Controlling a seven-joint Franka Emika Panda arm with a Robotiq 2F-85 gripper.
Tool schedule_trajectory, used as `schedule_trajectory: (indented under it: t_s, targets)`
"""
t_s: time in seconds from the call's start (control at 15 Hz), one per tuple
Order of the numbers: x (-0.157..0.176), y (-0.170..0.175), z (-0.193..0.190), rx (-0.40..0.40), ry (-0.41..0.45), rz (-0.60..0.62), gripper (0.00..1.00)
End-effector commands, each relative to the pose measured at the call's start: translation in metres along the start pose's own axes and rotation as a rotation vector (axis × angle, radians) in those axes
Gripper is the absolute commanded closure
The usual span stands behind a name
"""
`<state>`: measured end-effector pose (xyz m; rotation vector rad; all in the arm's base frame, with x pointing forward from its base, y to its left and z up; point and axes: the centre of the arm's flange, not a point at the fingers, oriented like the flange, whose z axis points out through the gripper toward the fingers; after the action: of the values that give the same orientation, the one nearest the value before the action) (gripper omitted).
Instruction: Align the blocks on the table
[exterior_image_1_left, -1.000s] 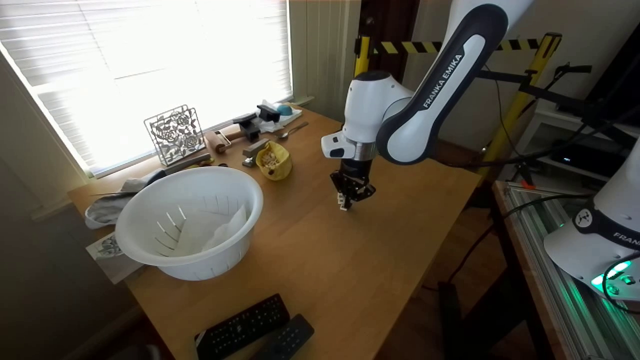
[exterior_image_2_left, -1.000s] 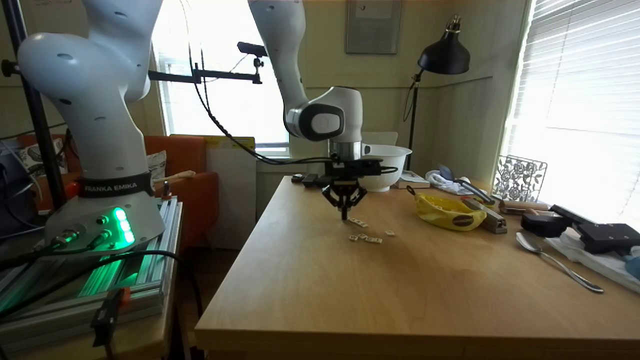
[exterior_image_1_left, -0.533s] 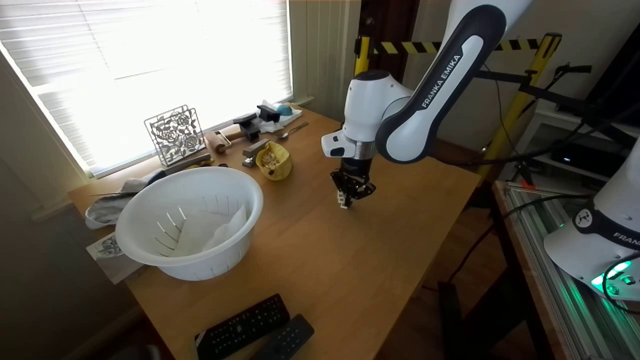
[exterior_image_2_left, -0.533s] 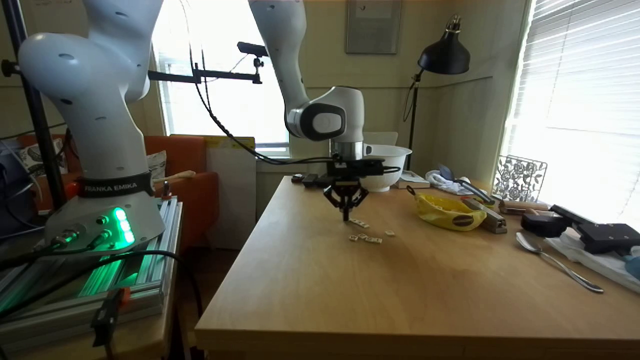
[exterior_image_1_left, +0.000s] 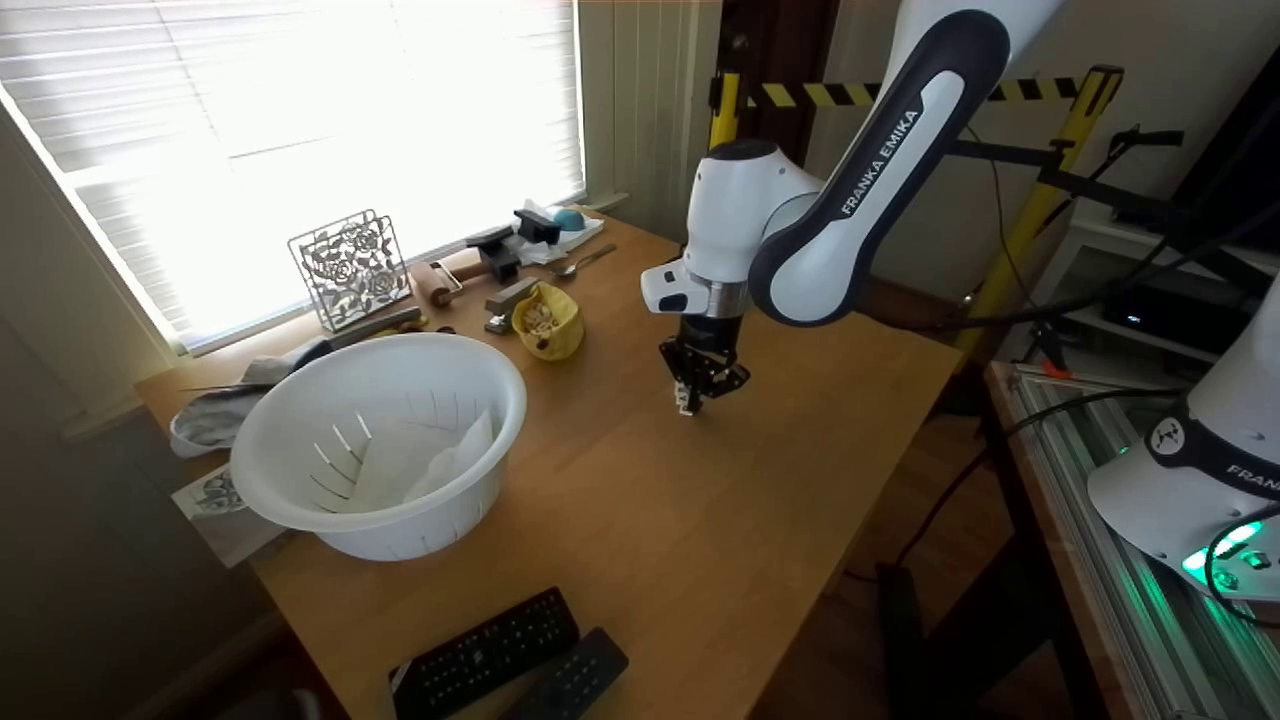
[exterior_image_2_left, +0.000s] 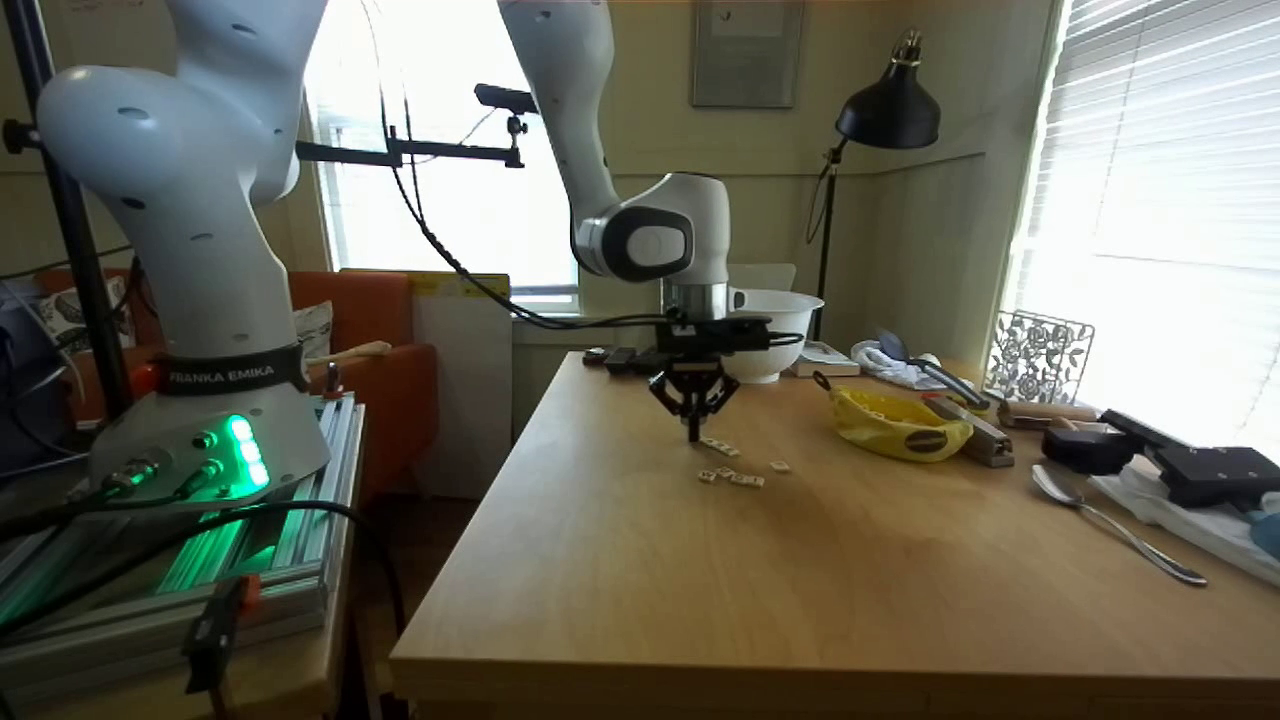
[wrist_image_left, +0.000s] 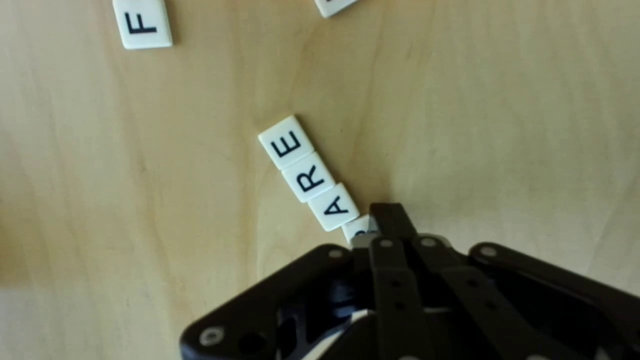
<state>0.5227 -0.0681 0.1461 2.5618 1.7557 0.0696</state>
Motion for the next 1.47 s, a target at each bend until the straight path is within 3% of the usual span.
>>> schedule_trajectory:
  t_s: [0.0, 0.4, 0.93, 1.4]
  targets:
    - [-0.001, 0.004, 0.02, 0.019, -0.015, -0.03, 1.0]
    - [0.0, 0.003, -0.003, 0.003, 0.023, -0.033, 1.0]
    - [0.005, 0.003, -0.032, -0.014, 0.007, -0.038, 1.0]
    - [0.015, 0.001, -0.021, 0.028, -0.052, 0.213, 1.0]
